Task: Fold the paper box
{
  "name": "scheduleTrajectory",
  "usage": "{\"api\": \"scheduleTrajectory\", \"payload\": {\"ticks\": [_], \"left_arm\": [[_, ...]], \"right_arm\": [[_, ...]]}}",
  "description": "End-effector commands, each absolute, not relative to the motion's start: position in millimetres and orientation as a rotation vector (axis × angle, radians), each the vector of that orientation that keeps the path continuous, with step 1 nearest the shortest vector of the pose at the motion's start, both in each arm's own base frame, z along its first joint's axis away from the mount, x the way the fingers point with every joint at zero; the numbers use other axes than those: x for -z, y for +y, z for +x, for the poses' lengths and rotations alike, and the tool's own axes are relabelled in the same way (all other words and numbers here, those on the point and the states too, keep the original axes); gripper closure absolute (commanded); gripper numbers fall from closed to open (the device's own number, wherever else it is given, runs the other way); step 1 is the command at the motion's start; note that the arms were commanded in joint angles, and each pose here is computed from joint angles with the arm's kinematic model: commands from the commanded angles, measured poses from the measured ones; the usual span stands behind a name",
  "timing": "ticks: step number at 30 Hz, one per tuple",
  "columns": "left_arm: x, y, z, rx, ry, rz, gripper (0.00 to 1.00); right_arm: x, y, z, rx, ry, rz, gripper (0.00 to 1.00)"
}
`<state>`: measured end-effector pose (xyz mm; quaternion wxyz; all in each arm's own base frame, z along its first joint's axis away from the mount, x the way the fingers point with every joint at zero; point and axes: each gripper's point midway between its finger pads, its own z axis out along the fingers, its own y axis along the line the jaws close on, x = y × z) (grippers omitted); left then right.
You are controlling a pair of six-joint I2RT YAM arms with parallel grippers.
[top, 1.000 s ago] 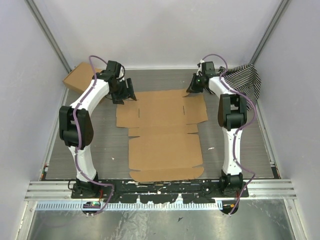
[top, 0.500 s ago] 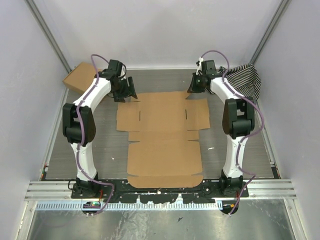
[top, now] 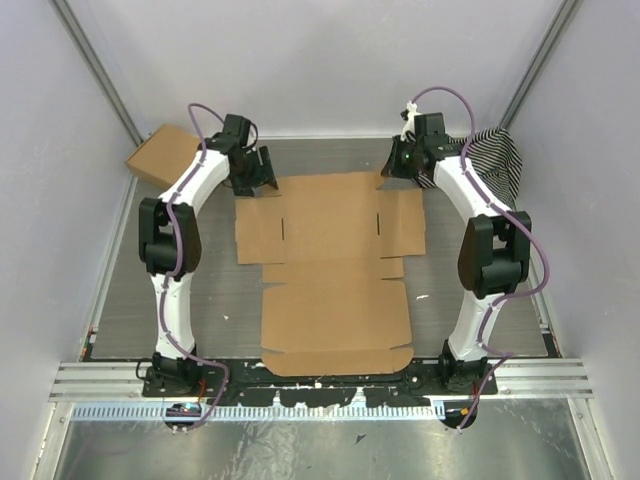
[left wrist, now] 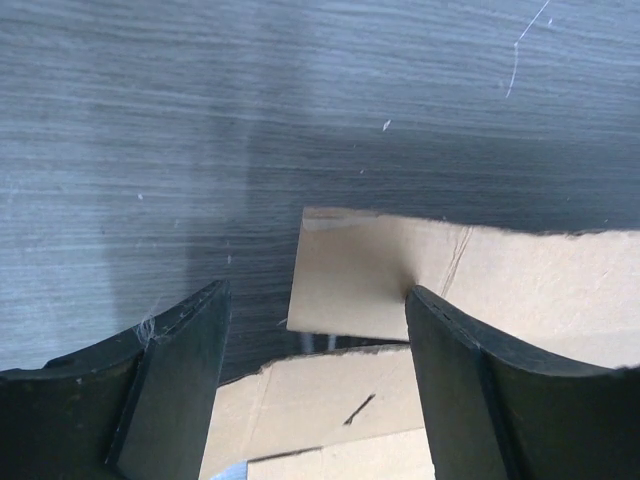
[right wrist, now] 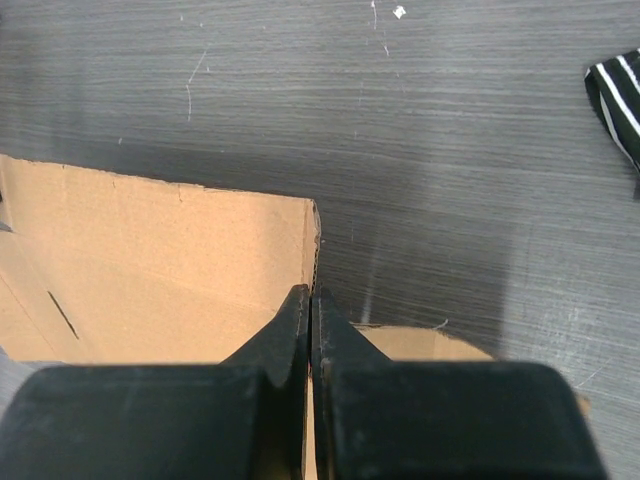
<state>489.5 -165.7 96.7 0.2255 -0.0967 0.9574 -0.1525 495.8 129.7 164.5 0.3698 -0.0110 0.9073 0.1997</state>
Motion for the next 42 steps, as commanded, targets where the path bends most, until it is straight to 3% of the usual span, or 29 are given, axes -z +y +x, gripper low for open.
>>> {"api": "scheduleTrajectory", "payload": {"ticks": [1, 13, 22, 30, 38, 42], "left_arm": [[-114.5, -168.2, 502.7, 0.465, 2.531, -0.272, 0.23], [-124.3, -178.6, 507.0, 0.628, 2.419, -0.271, 0.26], [-157.9, -171.2, 507.6, 1.0, 2.195, -0.353, 0.28], [-160.7, -185.4, 499.1, 1.137, 2.184, -0.292, 0.34], [-146.6, -168.9, 496.1, 0.965, 2.276, -0.27, 0.37], [-142.6, -150.2, 496.3, 0.813, 2.294, -0.289, 0.32]], "right_arm": [[-195.7, 132.1, 488.4, -0.51, 2.258, -0.077, 0.99], [-203.2, 133.3, 482.6, -0.525, 2.243, -0.081, 0.99], [-208.4, 139.7, 484.3, -0.57, 2.227, -0.092, 0.99], [-213.2, 145.8, 485.8, -0.617, 2.212, -0.096, 0.99], [-209.7, 145.6, 488.0, -0.616, 2.22, -0.084, 0.99], [-213.4, 143.8, 488.2, -0.603, 2.214, -0.084, 0.99]]}}
